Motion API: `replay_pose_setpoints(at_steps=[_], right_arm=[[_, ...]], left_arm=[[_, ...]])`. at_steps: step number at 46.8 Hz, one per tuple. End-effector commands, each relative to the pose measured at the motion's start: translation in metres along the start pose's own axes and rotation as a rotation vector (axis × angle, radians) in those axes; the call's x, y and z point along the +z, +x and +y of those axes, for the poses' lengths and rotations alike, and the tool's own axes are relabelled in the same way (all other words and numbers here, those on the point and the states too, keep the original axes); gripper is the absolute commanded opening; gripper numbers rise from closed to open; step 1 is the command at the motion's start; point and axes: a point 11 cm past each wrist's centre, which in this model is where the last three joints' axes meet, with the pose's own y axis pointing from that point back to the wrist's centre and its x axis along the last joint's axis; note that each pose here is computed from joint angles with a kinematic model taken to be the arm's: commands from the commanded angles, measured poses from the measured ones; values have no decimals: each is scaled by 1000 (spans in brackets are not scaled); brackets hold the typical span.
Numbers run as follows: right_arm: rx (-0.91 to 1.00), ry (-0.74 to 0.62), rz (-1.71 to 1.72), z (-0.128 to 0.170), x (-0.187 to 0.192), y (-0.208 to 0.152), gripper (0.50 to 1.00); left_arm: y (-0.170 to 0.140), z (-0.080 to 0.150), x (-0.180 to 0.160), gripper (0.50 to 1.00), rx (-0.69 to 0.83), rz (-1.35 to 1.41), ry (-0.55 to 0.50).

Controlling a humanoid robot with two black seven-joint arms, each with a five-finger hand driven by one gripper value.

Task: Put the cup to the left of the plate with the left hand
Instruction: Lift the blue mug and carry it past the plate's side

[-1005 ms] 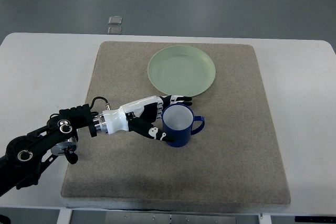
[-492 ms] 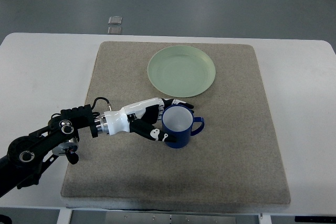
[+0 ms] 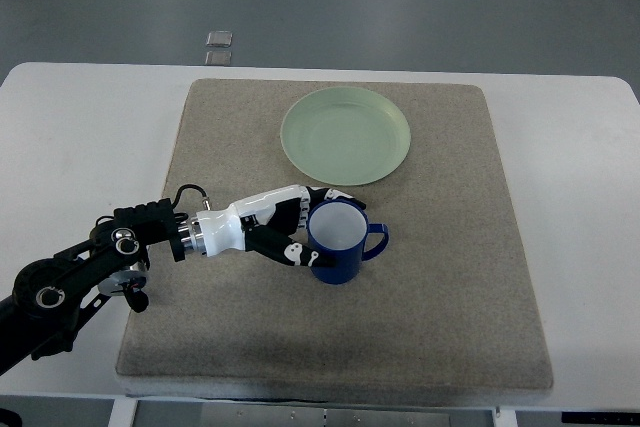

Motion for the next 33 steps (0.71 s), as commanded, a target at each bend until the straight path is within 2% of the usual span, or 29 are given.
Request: replay_pose_setpoints(at_steps=[1,9,16,24,28,30,33], right_arm=[[0,0,0,0,0,0,932],[0,0,0,0,0,0,932],[0,0,0,0,0,0,932],[0,0,0,0,0,0,932],[0,0,0,0,0,0,932],[0,0,0,0,0,0,932],[0,0,0,0,0,0,932]], left_arm=[[0,0,0,780,0,1,-1],[1,0,2,714,3,1,-7],[11,1,14,707,21,-12,-32],[39,8,48,705,99,-55,-114],[59,20,65,694,166,-79,-154],[71,32,73,669,214,-97,-163],[88,47,80,660,286,-121,-169]])
